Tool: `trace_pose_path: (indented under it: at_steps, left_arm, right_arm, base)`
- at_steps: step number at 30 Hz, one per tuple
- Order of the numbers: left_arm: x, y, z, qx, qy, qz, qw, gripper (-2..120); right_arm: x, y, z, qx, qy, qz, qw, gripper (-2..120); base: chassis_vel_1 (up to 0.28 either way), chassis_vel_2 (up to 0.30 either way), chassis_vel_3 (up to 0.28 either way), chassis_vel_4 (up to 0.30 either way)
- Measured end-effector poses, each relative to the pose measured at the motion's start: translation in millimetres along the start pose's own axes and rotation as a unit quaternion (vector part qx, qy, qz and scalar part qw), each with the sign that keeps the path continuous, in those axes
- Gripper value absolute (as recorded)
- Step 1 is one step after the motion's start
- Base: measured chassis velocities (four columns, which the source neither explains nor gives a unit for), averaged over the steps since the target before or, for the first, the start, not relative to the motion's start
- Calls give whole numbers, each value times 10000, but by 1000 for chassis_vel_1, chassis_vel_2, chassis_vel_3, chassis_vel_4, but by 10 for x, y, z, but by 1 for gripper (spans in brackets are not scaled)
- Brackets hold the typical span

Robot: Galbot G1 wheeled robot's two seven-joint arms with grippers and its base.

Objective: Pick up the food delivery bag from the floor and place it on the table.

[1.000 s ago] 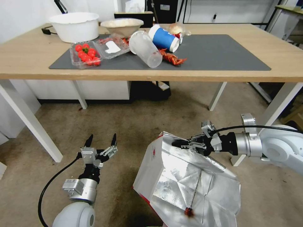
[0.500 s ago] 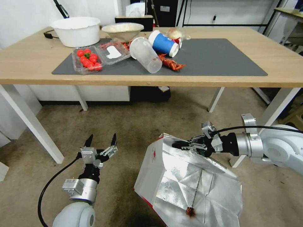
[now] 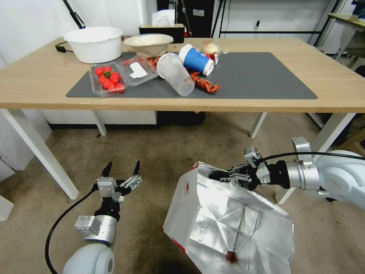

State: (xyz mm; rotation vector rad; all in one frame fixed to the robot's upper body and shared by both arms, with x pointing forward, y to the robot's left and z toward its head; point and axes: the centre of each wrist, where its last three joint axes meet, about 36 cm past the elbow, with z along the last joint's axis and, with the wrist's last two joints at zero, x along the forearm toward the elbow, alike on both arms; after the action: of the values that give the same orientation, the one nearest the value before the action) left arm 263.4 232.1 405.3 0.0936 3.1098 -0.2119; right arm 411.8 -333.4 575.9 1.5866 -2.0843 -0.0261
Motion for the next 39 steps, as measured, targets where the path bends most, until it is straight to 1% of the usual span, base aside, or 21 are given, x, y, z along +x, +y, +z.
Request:
trace_pose_path:
  at_steps: [39]
  left_arm:
    - [-6, -11, -1, 11, -12, 14, 10000, 97]
  right_arm:
    - [18, 1, 1, 23, -4, 22, 10000, 0]
  base:
    - [0, 0, 0, 0]
